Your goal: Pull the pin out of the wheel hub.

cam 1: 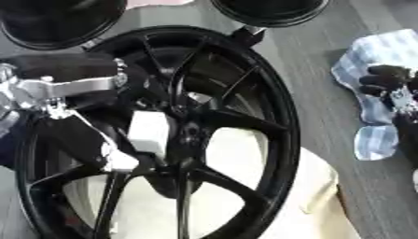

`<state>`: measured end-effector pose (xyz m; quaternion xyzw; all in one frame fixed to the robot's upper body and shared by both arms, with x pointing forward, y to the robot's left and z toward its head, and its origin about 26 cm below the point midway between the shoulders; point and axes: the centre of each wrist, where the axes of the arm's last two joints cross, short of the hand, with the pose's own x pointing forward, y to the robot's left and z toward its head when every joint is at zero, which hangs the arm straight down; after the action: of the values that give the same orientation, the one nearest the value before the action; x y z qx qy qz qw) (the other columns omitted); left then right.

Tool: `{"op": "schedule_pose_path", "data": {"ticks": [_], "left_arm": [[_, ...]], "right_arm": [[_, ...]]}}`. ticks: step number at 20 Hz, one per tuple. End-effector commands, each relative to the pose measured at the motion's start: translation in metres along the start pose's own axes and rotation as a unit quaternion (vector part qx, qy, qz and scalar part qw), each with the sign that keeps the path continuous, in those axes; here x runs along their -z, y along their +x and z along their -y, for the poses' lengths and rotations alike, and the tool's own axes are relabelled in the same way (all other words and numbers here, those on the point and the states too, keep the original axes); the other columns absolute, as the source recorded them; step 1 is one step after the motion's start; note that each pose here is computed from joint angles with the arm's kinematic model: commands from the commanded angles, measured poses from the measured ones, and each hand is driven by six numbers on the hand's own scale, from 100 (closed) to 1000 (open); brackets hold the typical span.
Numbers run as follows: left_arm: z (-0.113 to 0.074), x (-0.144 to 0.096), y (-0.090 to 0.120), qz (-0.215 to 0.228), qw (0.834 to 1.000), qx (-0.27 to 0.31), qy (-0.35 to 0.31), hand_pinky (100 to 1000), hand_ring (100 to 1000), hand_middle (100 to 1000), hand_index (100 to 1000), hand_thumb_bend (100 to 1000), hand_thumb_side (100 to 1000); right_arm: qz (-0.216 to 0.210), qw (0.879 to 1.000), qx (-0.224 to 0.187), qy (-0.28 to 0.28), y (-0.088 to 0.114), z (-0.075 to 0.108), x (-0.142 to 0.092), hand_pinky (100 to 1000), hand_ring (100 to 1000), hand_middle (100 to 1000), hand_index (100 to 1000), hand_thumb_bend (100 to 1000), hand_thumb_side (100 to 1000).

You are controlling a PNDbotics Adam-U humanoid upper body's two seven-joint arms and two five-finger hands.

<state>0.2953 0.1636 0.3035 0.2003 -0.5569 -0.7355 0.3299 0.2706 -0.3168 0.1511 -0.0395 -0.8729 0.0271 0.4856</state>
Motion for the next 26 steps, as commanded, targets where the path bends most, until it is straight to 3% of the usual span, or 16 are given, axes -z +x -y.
{"op": "schedule_pose_path", "data": {"ticks": [1, 7, 19, 23, 26], "left_arm": [[-0.0027, -0.0054, -0.0014, -0.020, 1.000, 0.019, 0.004, 942, 884, 701, 857, 520, 401], [-0.0010, -0.0047, -0.0016, -0.017, 1.000, 0.006, 0.002, 918, 824, 570, 771, 385, 404], [0.0013, -0.0047, -0.0026, -0.012, 0.999, -0.008, -0.032, 881, 763, 507, 691, 326, 317], [0.0018, -0.0047, -0.0030, -0.012, 0.999, -0.007, -0.033, 867, 742, 478, 648, 231, 280], [0.0019, -0.0051, -0.0036, -0.015, 0.999, -0.010, -0.027, 849, 716, 451, 579, 143, 194]], "right_arm": [[0.011, 1.000, -0.004, 0.001, 0.0063, 0.0022, 0.0036, 756, 719, 683, 566, 308, 463], [0.010, 1.000, -0.004, 0.000, 0.0064, 0.0020, 0.0037, 758, 718, 682, 566, 309, 463], [0.012, 1.000, -0.001, -0.011, 0.0068, 0.0034, 0.0039, 757, 718, 680, 566, 310, 462], [0.011, 1.000, -0.001, -0.013, 0.0067, 0.0036, 0.0038, 758, 718, 680, 567, 311, 462], [0.011, 1.000, 0.000, -0.013, 0.0066, 0.0036, 0.0037, 758, 718, 680, 567, 309, 463]]}}
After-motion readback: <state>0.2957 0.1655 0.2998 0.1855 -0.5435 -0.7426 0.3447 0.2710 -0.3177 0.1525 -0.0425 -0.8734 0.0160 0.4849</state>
